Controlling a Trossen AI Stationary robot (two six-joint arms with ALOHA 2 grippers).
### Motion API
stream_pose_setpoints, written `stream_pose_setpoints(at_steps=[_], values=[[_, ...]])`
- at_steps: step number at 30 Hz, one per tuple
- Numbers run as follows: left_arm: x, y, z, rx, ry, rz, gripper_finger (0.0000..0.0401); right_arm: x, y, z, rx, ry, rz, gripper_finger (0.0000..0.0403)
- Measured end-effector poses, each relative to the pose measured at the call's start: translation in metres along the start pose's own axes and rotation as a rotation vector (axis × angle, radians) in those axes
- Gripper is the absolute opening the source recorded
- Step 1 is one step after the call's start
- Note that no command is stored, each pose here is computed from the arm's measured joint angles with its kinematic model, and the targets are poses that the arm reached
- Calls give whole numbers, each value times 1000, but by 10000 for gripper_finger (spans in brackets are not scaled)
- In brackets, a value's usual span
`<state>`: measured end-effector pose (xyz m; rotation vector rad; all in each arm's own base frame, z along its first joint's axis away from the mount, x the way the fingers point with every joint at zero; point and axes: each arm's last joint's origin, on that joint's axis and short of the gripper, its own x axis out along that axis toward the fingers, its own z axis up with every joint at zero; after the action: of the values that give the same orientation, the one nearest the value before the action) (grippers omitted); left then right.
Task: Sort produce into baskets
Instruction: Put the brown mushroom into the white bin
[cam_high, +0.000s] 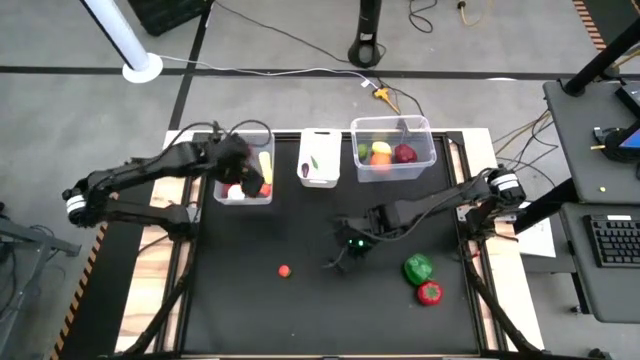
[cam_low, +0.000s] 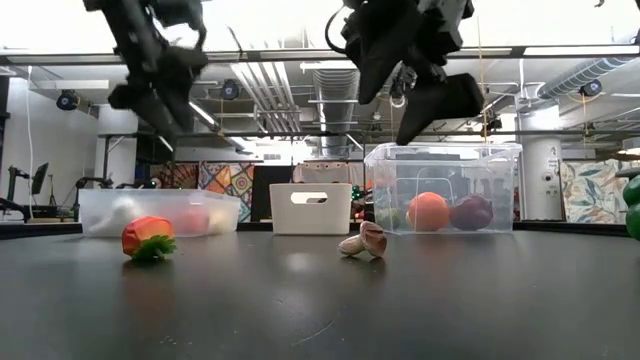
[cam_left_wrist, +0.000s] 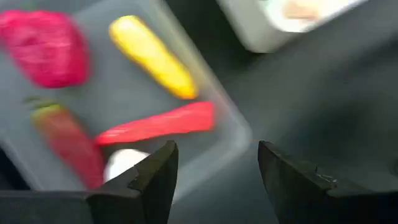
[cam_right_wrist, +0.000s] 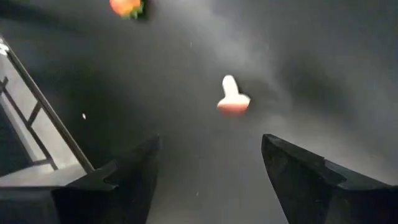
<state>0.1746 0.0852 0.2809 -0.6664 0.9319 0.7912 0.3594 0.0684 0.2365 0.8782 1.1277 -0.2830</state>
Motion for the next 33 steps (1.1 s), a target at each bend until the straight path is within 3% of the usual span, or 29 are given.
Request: stream_pose_setpoints(at_steps=[7,11,19,33], values=[[-33,-38,-28,77,-130,-231,203,18,0,-6,72,31,-39,265],[-47,-57,-40,102,-245,-311,204,25,2,-10,61,44,-46,261],[-57,-82,-47,124,-400,-396,204,45,5,-15,-63,-16,-92,252],[-57,-89,-45,85,-419,-440,204,96,-8,-15,-88,13,-175,213]])
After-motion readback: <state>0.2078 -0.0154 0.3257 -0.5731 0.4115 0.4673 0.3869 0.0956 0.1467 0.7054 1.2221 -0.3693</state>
